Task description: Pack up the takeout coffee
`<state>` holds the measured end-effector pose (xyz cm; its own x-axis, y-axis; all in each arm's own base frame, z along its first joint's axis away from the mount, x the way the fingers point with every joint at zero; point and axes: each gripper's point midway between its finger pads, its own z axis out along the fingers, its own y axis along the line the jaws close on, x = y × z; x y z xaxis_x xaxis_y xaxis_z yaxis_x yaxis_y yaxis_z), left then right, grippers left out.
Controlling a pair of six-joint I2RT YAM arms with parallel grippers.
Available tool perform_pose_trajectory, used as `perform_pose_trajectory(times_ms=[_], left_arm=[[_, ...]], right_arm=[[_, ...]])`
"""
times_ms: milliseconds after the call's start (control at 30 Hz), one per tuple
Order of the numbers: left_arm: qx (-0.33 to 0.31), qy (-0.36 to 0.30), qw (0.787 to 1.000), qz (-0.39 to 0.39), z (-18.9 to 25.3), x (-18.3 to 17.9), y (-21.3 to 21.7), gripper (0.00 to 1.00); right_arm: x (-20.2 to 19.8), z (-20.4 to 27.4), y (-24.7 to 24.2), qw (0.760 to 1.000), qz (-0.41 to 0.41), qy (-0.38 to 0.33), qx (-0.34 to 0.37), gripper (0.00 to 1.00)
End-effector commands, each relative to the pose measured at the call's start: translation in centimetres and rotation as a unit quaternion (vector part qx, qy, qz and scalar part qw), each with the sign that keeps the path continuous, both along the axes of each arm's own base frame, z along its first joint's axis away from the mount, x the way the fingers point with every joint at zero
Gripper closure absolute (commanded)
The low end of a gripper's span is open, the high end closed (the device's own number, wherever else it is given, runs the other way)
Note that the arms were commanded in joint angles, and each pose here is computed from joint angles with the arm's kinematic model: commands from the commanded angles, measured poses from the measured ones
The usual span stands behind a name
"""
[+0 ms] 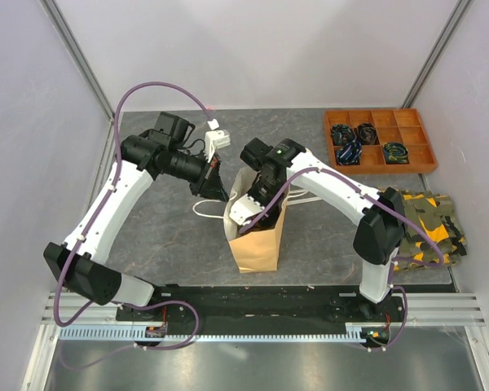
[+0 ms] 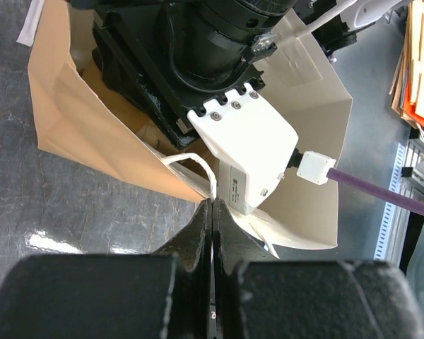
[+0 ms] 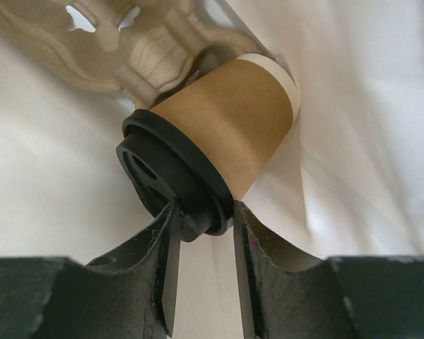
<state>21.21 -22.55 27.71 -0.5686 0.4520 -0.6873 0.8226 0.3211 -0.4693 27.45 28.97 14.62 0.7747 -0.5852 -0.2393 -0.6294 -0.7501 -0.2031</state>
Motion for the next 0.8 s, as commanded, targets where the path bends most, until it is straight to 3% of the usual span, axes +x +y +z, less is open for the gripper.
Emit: perform_pose_trajectory(times_ms=[0,400,767], left_arm=[[0.005,-0.029,0.999,0.014,1.0,0.5,-0.4,0.98],[0.061,-0.037,0.992,0.100,-0.3,3.4,0.2,0.98],[0.076,-0.057,0.990,0.101,-1.2,3.1,0.2,0.98]], right_arm=[[0.1,2.8,1.0,0.999,0.003,-0.015,0.033,0.65],[-0.8,5.4,1.0,0.998,0.017,-0.027,0.053,0.67],[-0.6,7.1,0.5,0.997,-0.005,-0.046,0.062,0.69]])
